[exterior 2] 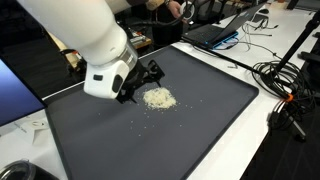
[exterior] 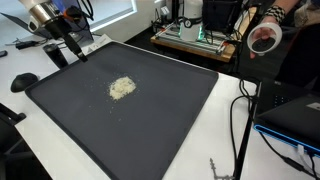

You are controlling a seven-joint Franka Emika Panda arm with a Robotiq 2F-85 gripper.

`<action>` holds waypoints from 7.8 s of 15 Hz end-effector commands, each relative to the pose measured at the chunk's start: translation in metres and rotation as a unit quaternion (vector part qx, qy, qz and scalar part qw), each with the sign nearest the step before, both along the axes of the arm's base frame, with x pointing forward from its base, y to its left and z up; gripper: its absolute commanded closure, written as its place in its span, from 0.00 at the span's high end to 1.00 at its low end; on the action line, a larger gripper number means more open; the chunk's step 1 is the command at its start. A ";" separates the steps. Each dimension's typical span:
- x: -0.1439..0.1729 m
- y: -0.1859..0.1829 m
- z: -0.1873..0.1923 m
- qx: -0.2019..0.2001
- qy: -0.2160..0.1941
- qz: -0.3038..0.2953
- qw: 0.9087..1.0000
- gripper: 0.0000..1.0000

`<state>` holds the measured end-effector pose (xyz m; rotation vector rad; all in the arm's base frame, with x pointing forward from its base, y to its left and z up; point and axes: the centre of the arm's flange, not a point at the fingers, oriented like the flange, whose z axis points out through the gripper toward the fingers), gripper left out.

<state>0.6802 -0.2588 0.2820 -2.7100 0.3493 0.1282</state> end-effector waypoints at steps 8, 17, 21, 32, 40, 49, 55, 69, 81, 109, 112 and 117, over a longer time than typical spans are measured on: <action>0.087 0.066 -0.020 -0.108 0.071 0.132 0.983 1.00; 0.098 0.145 -0.007 -0.180 0.132 0.149 0.963 1.00; 0.094 0.179 -0.004 -0.199 0.132 0.104 0.966 1.00; 0.078 0.244 -0.009 -0.306 0.156 -0.011 0.939 1.00; 0.047 0.291 -0.016 -0.363 0.144 -0.086 0.917 1.00; -0.002 0.300 -0.007 -0.411 0.095 -0.078 0.903 1.00; -0.028 0.294 0.008 -0.402 0.085 -0.065 0.909 1.00; -0.115 0.255 0.011 -0.306 -0.007 0.003 0.952 1.00; -0.138 0.193 -0.031 -0.216 -0.109 0.120 0.963 1.00; -0.056 0.189 -0.134 -0.175 -0.110 0.411 0.888 1.00; -0.053 0.186 -0.134 -0.175 -0.101 0.412 0.888 1.00; -0.049 0.183 -0.133 -0.179 -0.082 0.417 0.887 0.71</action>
